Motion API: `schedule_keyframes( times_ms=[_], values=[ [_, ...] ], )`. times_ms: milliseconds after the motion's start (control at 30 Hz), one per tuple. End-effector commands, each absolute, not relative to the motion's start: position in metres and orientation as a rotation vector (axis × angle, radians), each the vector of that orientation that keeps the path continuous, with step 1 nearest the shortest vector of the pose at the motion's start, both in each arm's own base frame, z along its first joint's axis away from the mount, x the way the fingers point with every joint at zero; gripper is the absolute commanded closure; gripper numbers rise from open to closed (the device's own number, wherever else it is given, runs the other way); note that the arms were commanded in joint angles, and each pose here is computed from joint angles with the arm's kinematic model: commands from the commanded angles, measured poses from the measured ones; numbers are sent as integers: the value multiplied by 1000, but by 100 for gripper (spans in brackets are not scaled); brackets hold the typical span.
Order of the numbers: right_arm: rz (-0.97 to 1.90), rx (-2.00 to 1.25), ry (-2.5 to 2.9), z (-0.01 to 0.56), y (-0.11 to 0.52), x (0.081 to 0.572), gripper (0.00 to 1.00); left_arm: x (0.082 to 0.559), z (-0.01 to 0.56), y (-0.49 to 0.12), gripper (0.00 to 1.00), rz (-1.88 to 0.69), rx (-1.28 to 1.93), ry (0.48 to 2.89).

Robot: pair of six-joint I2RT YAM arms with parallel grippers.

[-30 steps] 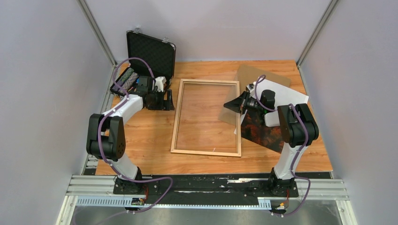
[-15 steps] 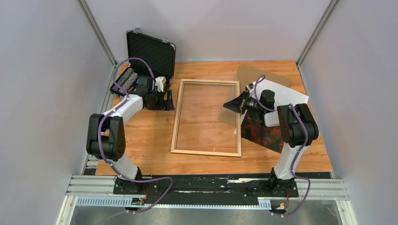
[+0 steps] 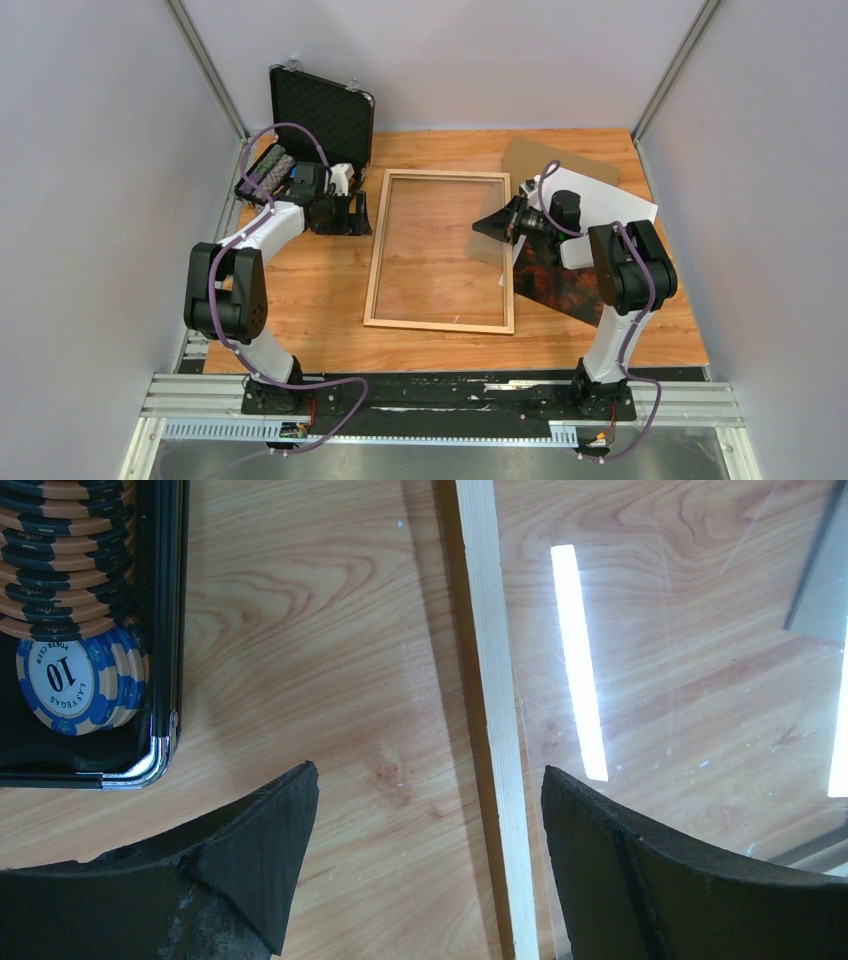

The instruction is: Put the photo into the frame

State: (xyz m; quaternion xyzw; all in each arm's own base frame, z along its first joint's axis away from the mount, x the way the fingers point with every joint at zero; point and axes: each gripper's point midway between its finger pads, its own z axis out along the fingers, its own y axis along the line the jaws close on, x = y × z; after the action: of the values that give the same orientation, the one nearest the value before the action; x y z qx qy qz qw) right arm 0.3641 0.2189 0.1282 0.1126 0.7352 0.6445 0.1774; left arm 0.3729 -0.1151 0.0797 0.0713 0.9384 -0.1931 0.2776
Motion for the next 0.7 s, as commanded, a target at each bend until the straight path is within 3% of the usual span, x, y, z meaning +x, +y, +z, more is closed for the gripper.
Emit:
schedule_keyframes(
  times_ms=[0, 667],
  values=[
    [1791, 242, 2029, 146, 221, 374, 100, 377, 80, -113, 11, -521, 204, 2498],
    [1635, 317, 2066, 149, 215, 395, 100, 376, 77, -115, 11, -536, 204, 2505]
  ],
)
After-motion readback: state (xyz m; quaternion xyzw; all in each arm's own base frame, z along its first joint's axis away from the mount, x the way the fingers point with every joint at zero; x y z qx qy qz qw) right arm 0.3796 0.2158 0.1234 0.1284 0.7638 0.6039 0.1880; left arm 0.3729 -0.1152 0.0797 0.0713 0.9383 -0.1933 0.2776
